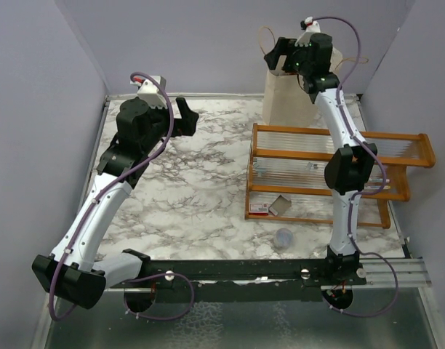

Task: Take the snacks out of the paper bag
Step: Move the paper bag to the center of the board.

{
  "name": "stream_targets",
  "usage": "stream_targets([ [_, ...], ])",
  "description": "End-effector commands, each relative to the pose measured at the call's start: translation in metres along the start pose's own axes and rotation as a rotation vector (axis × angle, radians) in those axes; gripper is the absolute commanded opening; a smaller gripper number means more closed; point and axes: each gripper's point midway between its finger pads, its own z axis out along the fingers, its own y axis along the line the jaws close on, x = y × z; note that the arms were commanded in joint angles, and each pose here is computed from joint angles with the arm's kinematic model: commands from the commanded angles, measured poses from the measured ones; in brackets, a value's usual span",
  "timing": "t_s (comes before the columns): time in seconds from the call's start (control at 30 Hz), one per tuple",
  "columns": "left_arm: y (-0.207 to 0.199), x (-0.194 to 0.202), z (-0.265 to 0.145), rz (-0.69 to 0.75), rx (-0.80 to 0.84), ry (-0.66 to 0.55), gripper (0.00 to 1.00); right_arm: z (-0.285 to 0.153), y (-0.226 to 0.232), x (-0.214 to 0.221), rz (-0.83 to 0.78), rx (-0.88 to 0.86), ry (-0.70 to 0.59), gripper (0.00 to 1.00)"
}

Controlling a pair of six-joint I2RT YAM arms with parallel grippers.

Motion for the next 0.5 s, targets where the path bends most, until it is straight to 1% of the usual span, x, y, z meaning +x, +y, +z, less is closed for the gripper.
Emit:
stream_targets([
  [0.0, -0.002, -0.010, -0.008, -0.003, 0.004, -0.016, 0.99, 0.015, 0.032, -0.022, -0.180, -0.074, -0.133, 0.96],
  [0.2, -0.002, -0.008, -0.012, -0.006, 0.003, -0.012, 0.99, 0.027, 0.043, -0.024, -0.322, -0.062, -0.200, 0.92],
  [0.23, -0.002, -0.007, -0.012, -0.004, 0.002, -0.009, 0.99, 0.030, 0.044, -0.024, -0.340, -0.051, -0.208, 0.90],
  [0.3, 0.000, -0.005, -0.012, -0.003, -0.006, -0.003, 0.99, 0.035, 0.044, -0.023, -0.367, -0.027, -0.223, 0.80],
  [0.4, 0.003, -0.003, -0.014, 0.001, -0.020, 0.005, 0.99, 0.043, 0.046, -0.023, -0.394, -0.006, -0.243, 0.70],
  [0.47, 0.004, -0.004, -0.016, 0.004, -0.028, 0.005, 0.99, 0.046, 0.049, -0.029, -0.399, -0.003, -0.262, 0.59],
])
